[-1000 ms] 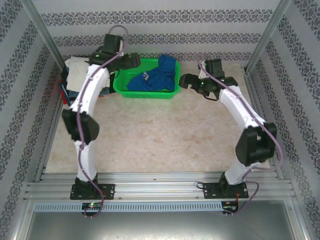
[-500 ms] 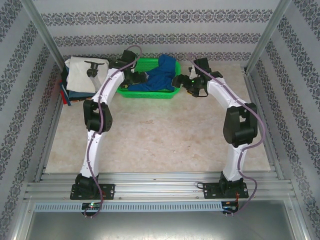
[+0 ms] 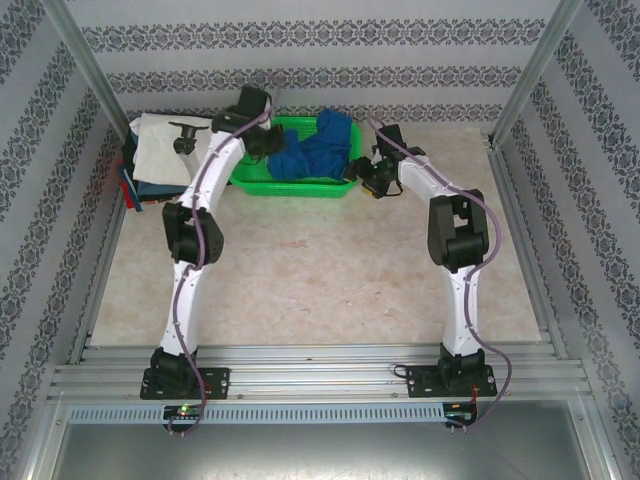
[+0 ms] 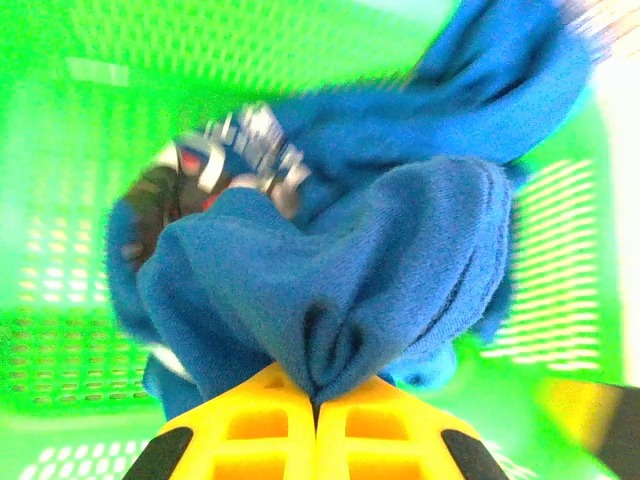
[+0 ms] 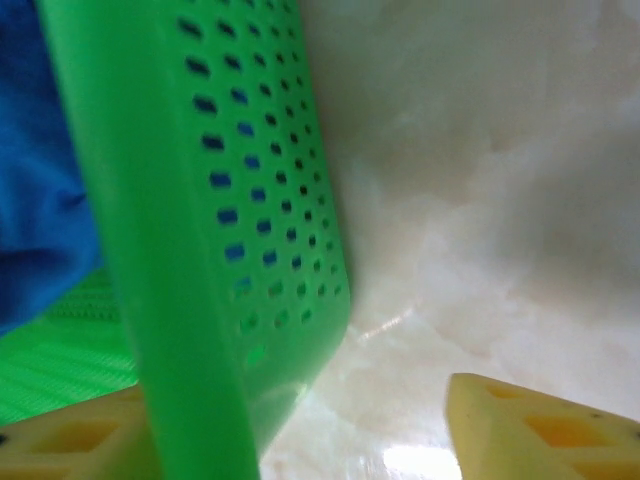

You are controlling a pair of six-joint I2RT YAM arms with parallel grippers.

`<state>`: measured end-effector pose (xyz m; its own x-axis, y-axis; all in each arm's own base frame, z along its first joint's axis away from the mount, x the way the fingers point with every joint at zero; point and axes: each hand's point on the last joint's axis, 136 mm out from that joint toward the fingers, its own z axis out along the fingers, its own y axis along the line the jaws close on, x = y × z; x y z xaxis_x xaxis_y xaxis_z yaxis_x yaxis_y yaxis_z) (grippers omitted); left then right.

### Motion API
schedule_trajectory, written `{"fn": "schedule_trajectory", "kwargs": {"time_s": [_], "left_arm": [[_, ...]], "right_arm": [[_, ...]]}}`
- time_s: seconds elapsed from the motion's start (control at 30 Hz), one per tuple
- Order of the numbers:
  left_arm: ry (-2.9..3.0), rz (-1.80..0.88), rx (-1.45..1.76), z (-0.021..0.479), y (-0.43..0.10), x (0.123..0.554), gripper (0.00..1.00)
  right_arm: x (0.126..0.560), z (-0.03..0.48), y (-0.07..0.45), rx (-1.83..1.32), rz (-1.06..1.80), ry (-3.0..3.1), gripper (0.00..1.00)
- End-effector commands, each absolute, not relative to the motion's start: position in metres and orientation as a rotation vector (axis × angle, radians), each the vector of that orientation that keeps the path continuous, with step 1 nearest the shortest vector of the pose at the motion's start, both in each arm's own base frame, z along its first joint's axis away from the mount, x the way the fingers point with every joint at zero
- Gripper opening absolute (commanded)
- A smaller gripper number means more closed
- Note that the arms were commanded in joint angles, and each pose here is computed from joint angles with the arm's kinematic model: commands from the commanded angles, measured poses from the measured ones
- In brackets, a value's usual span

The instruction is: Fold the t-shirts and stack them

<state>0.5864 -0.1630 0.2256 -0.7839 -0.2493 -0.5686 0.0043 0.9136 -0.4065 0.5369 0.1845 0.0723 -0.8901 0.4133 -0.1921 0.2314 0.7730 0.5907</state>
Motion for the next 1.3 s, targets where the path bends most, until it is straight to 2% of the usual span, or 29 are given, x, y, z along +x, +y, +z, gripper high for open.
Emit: {"fn": "schedule_trajectory", "kwargs": {"time_s": [0.0,0.07,0.1,0.17,0.2,0.3,0.4,0.47,0.57,0.73,0.9,1.27], "left_arm": [[1.85,-0.564,-0.124,0.49,-0.132,0.511,0.0],[1.723,-0.593,-0.13,0.55,-0.116,0.464,0.0],[1.66,-0.584,-0.133,0.578,-0.106,0.437,0.0],[1.572,-0.529,-0.131,0.614,-0.088,0.391,0.0],[1.529,-0.491,-0.141,0.63,-0.076,0.366,0.0],[1.418,-0.416,-0.158,0.664,-0.05,0.305,0.0],[1.363,-0.392,-0.146,0.678,-0.041,0.268,0.0],[1.412,-0.399,-0.128,0.665,-0.046,0.273,0.0],[1.534,-0.516,-0.078,0.631,-0.074,0.306,0.0],[1.647,-0.64,0.018,0.577,-0.128,0.353,0.0],[1.733,-0.66,0.091,0.541,-0.16,0.376,0.0],[1.834,-0.761,0.185,0.497,-0.209,0.377,0.0]], "right_arm": [[0.562,0.085,0.186,0.557,0.834,2.567,0.61],[0.569,0.085,0.187,0.568,0.84,2.538,0.51],[0.571,0.085,0.187,0.579,0.848,2.522,0.42],[0.571,0.088,0.185,0.637,0.878,2.519,0.17],[0.567,0.09,0.183,0.673,0.895,2.518,0.09],[0.547,0.106,0.161,0.795,0.837,2.481,0.01],[0.506,0.113,0.115,1.04,0.739,2.417,0.0],[0.471,0.119,0.072,1.239,0.665,2.303,0.0],[0.419,0.126,0.011,1.467,0.505,2.125,0.0],[0.365,0.124,-0.053,1.738,0.37,1.821,0.0],[0.372,0.115,-0.066,1.813,0.344,1.738,0.0],[0.371,0.083,-0.097,2.059,0.316,1.45,0.0]]}}
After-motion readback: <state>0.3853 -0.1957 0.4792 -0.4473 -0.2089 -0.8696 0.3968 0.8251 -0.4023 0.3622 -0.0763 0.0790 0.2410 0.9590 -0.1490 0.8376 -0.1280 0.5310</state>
